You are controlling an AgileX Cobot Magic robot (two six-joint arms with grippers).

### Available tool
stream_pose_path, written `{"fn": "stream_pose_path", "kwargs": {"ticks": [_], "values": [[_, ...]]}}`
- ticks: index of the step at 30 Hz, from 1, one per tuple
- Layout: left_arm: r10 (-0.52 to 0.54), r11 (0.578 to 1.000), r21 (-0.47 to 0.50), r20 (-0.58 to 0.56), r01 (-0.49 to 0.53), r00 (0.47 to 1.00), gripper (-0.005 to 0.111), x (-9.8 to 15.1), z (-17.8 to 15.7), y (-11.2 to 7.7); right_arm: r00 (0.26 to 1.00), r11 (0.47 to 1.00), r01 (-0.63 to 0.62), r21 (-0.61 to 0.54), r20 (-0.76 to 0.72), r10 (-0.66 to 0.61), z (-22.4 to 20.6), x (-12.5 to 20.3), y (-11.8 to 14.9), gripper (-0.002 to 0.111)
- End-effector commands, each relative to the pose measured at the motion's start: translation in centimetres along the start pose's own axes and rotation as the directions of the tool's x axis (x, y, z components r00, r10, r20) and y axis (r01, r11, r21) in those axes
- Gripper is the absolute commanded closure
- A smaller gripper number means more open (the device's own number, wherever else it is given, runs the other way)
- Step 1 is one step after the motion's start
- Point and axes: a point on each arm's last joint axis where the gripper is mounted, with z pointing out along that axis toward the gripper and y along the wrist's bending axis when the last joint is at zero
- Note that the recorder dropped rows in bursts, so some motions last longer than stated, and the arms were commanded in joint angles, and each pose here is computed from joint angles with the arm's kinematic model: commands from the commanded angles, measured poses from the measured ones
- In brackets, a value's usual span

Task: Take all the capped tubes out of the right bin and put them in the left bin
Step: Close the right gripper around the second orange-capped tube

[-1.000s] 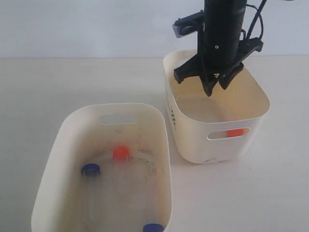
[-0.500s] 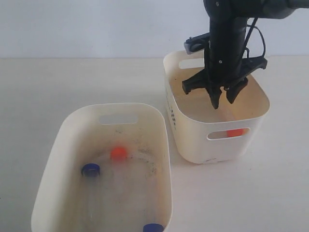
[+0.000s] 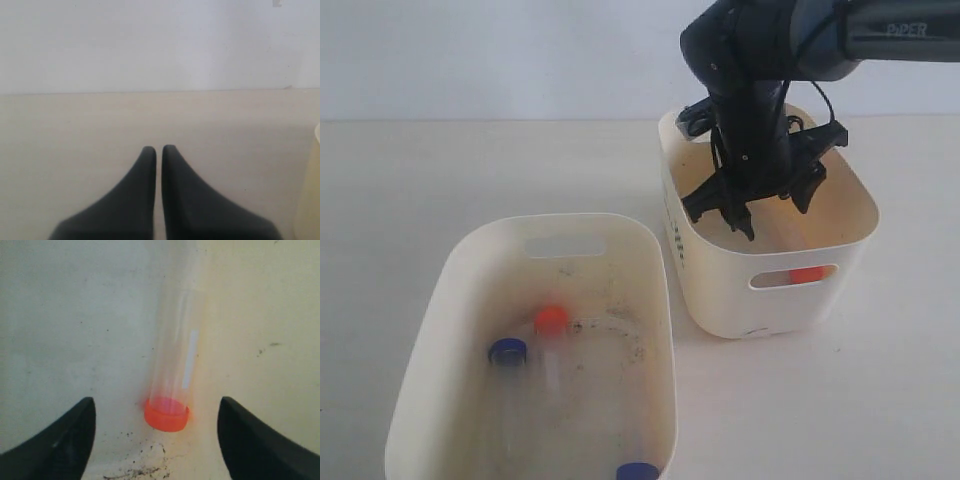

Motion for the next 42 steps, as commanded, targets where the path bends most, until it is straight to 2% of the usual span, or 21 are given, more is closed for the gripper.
{"fn": "stream_pose_path", "kwargs": {"ticks": [1, 10, 24, 26, 31, 33, 37, 42], "values": [[-0.016, 1.0, 0.001, 0.009, 0.016, 1.0, 0.102, -0.2, 0.0, 0.0, 1.0, 1.0, -0.011, 0.016, -0.004, 0.011, 0.4, -0.2, 0.1, 0.037], [-0.016, 1.0, 0.001, 0.009, 0.016, 1.0, 0.102, -0.2, 0.0, 0.0, 0.998, 0.999, -0.018, 0.041, -0.051, 0.02, 2.7, -0.3, 0.9, 0.037], [-0.016, 1.0, 0.001, 0.009, 0.016, 1.0, 0.102, -0.2, 0.0, 0.0, 0.997, 0.998, -0.04, 0.047, -0.068, 0.043, 3.5, -0.3, 1.2, 0.037], [-0.016, 1.0, 0.001, 0.009, 0.016, 1.0, 0.102, -0.2, 0.0, 0.0, 0.997, 0.998, -0.042, 0.048, -0.069, 0.045, 3.5, -0.3, 1.2, 0.041], [-0.016, 1.0, 0.001, 0.009, 0.016, 1.0, 0.102, -0.2, 0.0, 0.0, 0.996, 0.998, -0.046, 0.05, -0.068, 0.049, 3.5, -0.3, 1.2, 0.06], [-0.016, 1.0, 0.001, 0.009, 0.016, 1.0, 0.102, -0.2, 0.0, 0.0, 0.996, 0.997, -0.054, 0.063, -0.061, 0.058, 3.5, -0.4, 1.1, 0.057], [-0.016, 1.0, 0.001, 0.009, 0.016, 1.0, 0.102, -0.2, 0.0, 0.0, 0.998, 0.995, -0.044, 0.089, -0.049, 0.048, 3.5, -0.5, 0.8, 0.043], [-0.016, 1.0, 0.001, 0.009, 0.016, 1.0, 0.102, -0.2, 0.0, 0.0, 0.997, 0.996, -0.04, 0.082, -0.06, 0.045, 3.9, -0.4, 1.0, 0.041]]}}
